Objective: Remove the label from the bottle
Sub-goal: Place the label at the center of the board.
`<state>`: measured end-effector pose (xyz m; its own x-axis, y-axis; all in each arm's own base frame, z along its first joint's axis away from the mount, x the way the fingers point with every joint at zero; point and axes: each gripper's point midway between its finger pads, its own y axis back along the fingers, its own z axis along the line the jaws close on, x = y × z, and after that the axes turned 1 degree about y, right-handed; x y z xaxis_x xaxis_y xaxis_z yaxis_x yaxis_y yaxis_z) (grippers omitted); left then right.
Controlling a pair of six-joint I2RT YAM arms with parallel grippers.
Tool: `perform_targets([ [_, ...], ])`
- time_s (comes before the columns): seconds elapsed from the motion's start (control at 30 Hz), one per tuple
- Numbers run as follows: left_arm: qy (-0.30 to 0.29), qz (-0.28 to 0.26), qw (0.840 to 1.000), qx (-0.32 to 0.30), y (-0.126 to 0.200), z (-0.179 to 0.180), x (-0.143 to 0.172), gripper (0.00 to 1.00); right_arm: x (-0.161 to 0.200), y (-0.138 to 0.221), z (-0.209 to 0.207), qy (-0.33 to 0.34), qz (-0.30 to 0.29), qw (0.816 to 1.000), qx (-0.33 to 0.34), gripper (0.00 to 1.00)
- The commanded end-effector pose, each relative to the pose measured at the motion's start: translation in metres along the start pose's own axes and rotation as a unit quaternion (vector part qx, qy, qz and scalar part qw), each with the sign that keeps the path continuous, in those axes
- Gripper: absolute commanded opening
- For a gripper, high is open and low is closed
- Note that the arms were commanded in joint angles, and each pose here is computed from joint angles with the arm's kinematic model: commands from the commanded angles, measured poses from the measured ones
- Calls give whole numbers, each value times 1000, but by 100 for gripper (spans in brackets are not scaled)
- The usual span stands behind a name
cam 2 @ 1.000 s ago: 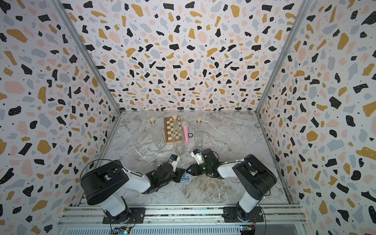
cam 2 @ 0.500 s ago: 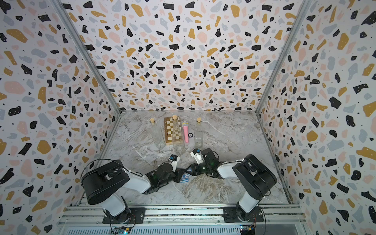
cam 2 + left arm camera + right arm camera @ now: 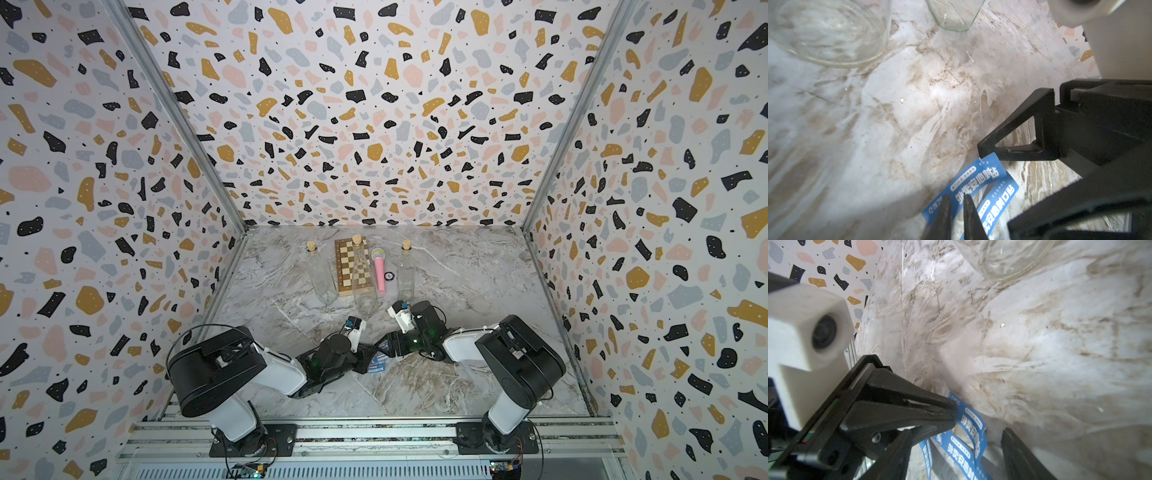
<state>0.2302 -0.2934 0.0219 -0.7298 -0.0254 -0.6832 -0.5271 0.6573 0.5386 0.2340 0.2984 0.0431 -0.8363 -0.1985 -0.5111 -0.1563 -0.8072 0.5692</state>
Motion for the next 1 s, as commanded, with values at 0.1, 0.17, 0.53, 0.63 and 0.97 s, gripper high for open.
perform_targets([
  [0.1, 5, 37, 999, -24, 3, 17, 23, 15, -4, 11, -9, -6, 1, 999, 40, 70],
  [0.17, 4, 37, 999, -24, 3, 17, 23, 15, -8, 15, -8, -4, -5, 999, 43, 70],
  [0.53, -1, 33, 999, -30, 4, 16, 17, 15, -16, 28, -4, 9, -23, 998, 49, 65],
  [0.63, -1, 33, 999, -26, 2, 12, 13, 16, -18, 31, 0, 15, -29, 999, 42, 61],
  [0.97, -2, 32, 999, -13, -1, 1, 3, 16, -19, 37, 11, 34, -39, 998, 22, 46],
])
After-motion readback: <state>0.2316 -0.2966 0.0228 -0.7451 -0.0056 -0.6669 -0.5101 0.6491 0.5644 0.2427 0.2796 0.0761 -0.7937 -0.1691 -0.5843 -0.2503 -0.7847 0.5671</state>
